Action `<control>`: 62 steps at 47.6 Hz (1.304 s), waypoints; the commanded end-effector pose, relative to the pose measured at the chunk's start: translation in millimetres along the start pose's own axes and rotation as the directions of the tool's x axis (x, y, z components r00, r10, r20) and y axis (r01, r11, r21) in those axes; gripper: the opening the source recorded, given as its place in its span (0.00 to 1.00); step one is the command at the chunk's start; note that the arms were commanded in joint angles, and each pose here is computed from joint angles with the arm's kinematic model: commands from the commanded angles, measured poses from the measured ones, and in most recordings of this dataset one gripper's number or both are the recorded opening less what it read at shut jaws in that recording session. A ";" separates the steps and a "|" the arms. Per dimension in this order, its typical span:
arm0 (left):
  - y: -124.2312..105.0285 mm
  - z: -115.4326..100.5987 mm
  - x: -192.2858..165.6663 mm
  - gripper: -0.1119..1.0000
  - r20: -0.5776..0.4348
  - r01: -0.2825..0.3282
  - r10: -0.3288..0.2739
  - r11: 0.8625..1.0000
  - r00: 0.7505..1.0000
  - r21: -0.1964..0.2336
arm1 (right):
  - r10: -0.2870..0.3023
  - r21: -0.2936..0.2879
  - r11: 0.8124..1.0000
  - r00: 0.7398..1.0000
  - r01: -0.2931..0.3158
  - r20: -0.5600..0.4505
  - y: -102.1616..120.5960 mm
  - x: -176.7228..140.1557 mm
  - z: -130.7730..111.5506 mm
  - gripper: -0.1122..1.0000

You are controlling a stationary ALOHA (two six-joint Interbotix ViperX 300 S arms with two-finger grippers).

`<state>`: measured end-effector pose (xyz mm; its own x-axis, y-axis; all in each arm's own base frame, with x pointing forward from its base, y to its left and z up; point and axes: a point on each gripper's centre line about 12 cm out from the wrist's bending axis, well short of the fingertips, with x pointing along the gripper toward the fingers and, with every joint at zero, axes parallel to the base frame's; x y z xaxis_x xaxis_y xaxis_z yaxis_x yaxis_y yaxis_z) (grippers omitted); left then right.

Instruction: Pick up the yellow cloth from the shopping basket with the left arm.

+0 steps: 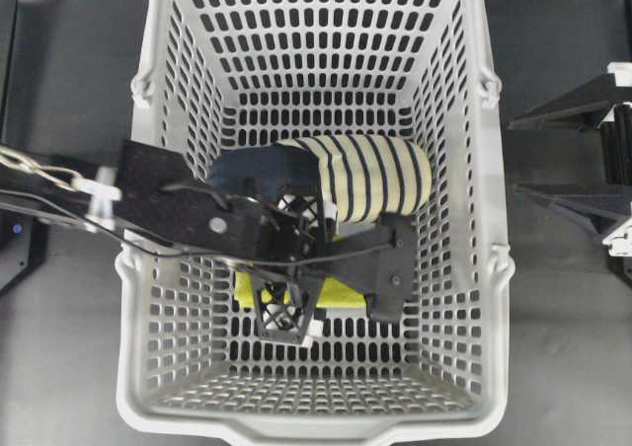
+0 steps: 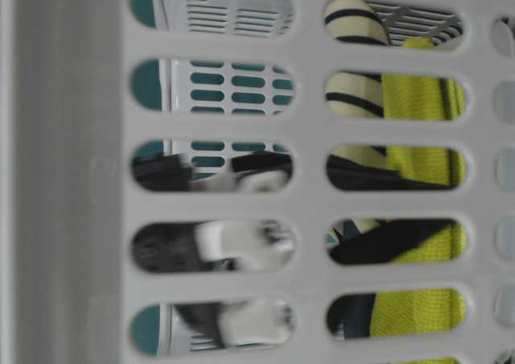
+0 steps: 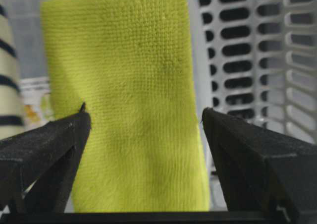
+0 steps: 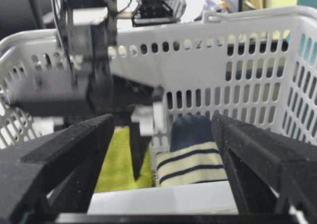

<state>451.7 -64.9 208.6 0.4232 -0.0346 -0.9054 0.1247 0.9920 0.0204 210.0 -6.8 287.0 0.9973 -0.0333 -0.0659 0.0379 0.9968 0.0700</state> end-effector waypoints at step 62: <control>11.9 49.1 -198.7 0.22 0.174 -0.018 0.019 1.000 0.985 -0.007 | 0.002 0.006 1.000 0.998 -0.002 0.060 0.3 -10.3 9.5 0.73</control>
<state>423.2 -54.2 370.8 0.5105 -0.0320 -0.8593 0.1088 0.9937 0.0276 199.1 -6.4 293.4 0.9993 -0.0333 -0.0184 0.0346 0.9969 0.0702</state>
